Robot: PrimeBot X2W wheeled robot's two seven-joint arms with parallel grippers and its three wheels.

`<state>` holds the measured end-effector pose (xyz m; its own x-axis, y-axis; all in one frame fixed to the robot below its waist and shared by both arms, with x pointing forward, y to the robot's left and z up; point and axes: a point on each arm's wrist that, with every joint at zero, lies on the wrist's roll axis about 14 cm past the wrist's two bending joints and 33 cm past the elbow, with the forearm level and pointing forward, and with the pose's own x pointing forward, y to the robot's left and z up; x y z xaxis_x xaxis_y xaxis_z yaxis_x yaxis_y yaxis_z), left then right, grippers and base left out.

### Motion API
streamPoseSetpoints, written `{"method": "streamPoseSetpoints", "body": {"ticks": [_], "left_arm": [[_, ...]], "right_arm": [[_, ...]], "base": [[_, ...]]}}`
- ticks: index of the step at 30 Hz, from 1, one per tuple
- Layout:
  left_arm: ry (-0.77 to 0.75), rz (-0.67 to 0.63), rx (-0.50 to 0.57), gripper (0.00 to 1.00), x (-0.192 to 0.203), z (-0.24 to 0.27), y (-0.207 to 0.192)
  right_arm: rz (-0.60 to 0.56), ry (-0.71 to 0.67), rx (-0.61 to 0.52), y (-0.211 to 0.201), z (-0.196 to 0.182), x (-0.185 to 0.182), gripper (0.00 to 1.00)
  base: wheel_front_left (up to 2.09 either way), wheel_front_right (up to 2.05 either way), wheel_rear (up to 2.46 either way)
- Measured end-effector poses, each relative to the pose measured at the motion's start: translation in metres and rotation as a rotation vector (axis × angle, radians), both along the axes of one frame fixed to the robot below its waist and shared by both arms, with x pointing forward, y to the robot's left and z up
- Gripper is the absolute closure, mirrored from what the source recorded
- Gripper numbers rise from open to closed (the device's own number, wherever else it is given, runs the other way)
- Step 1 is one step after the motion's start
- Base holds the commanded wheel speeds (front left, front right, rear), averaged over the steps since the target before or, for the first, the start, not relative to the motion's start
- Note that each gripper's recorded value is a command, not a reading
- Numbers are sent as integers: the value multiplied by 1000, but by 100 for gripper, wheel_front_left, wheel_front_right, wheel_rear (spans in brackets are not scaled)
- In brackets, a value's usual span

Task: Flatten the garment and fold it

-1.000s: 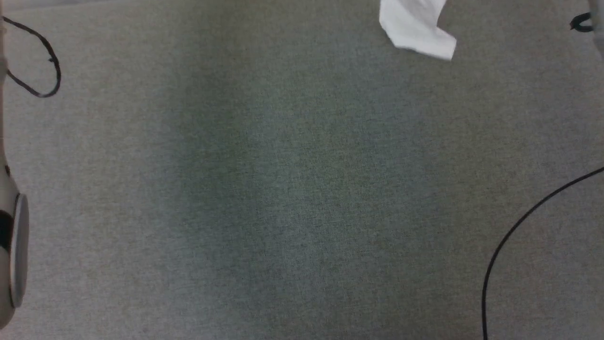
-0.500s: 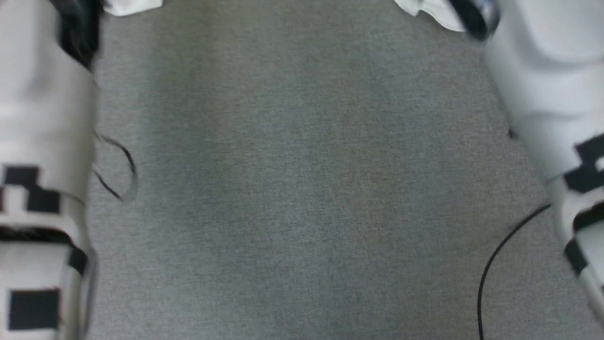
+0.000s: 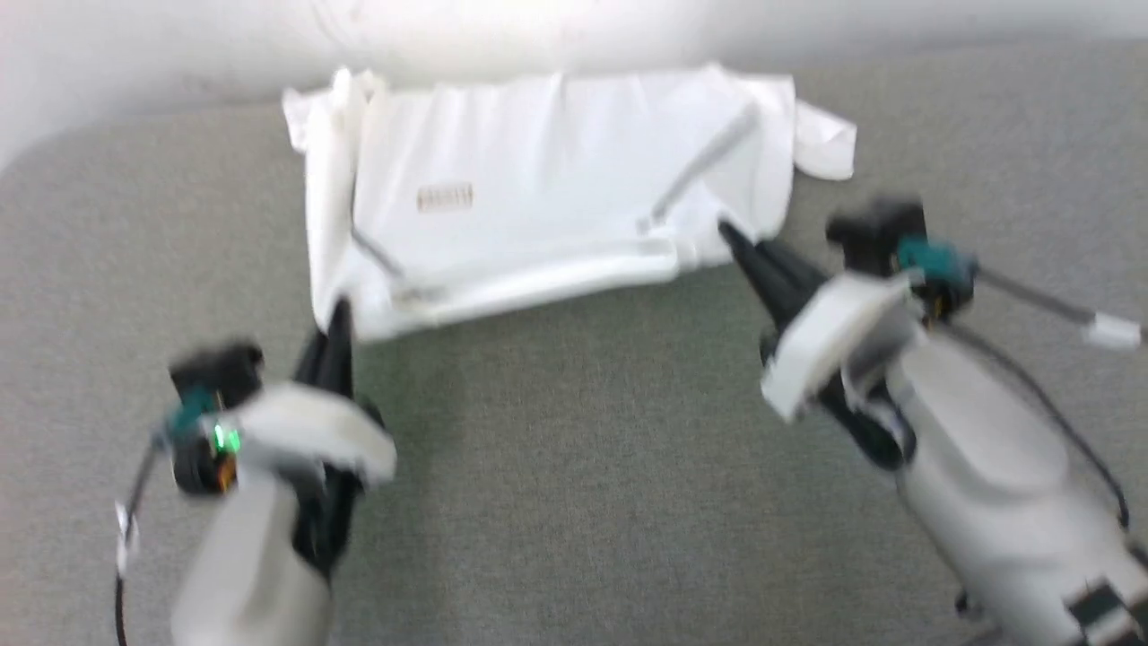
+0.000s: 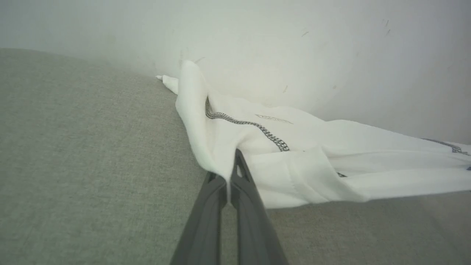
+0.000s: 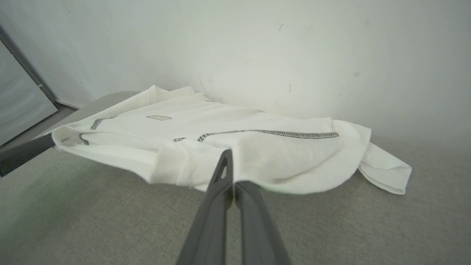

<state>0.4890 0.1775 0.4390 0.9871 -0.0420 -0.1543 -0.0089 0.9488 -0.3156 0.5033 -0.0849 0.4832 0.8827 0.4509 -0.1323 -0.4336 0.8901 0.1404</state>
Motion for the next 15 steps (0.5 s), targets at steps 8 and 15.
{"method": "streamPoseSetpoints", "body": {"ticks": [8, 15], "left_arm": [[2, 42, -16, 100, -97, 16, -4], [68, 14, 3, 100, -166, 33, -15]], "right_arm": [[-17, -4, 78, -15, 8, -84, 100], [-93, 78, 81, -37, -2, -155, 100]], "base": [[0, 0, 0], [0, 0, 0]]}}
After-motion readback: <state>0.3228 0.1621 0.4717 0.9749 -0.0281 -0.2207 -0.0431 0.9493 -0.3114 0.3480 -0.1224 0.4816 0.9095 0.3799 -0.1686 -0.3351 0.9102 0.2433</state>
